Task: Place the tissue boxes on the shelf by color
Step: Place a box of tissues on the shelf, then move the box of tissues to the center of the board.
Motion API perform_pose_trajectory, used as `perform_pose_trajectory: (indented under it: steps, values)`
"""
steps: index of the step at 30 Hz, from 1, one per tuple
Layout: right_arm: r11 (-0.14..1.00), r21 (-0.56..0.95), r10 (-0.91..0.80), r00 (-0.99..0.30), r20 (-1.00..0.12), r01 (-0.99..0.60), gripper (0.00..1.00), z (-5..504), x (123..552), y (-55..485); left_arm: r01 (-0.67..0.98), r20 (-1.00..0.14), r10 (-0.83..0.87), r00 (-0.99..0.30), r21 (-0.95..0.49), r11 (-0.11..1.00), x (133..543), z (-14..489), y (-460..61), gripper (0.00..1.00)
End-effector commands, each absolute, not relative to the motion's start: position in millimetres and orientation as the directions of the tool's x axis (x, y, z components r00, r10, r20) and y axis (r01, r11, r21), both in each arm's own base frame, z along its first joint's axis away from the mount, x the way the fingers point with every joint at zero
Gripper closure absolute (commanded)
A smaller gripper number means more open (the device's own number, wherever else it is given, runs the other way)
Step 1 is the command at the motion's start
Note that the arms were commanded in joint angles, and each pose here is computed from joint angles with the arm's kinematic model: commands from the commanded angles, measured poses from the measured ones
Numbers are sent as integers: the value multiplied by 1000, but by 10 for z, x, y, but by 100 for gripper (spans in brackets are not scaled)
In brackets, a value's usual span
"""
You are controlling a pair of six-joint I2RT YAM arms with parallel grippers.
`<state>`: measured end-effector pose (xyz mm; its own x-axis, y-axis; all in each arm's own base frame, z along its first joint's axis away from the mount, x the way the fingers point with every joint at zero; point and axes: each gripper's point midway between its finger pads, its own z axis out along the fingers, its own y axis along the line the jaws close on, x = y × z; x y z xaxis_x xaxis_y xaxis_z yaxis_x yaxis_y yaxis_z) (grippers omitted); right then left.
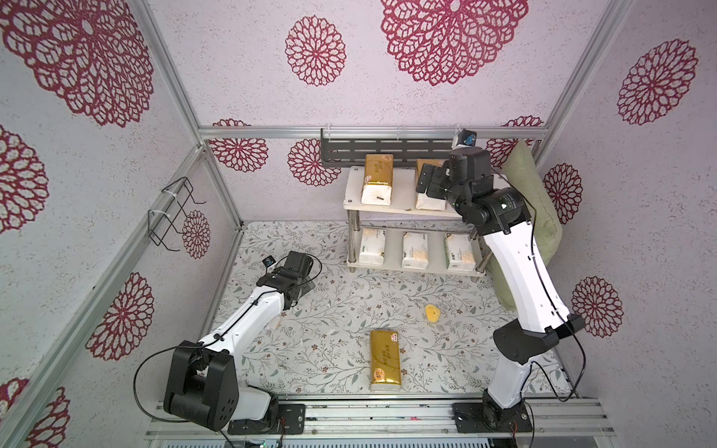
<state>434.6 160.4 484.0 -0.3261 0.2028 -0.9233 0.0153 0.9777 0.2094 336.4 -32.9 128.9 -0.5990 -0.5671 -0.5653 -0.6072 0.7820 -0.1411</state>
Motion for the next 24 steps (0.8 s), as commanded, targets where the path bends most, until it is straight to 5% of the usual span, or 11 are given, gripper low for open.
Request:
perform_pose_trajectory:
  steps: [1, 13, 24]
  values:
    - [972, 232, 211, -318, -924, -29, 1, 5025, 4041, 1497, -585, -599, -540, -591, -142, 798, 3404, 1463, -378, 3]
    - [945, 267, 161, -441, -883, -190, 1, 4322, 3188, 1416, -400, -538, -434, -723, -185, 897, 3022, 1480, -1230, 3]
    - [968, 229, 99, -684, -723, -102, 1, 2589, 3063, 1394, -26, -358, -97, -928, -199, 980, 2323, 1306, -2487, 3]
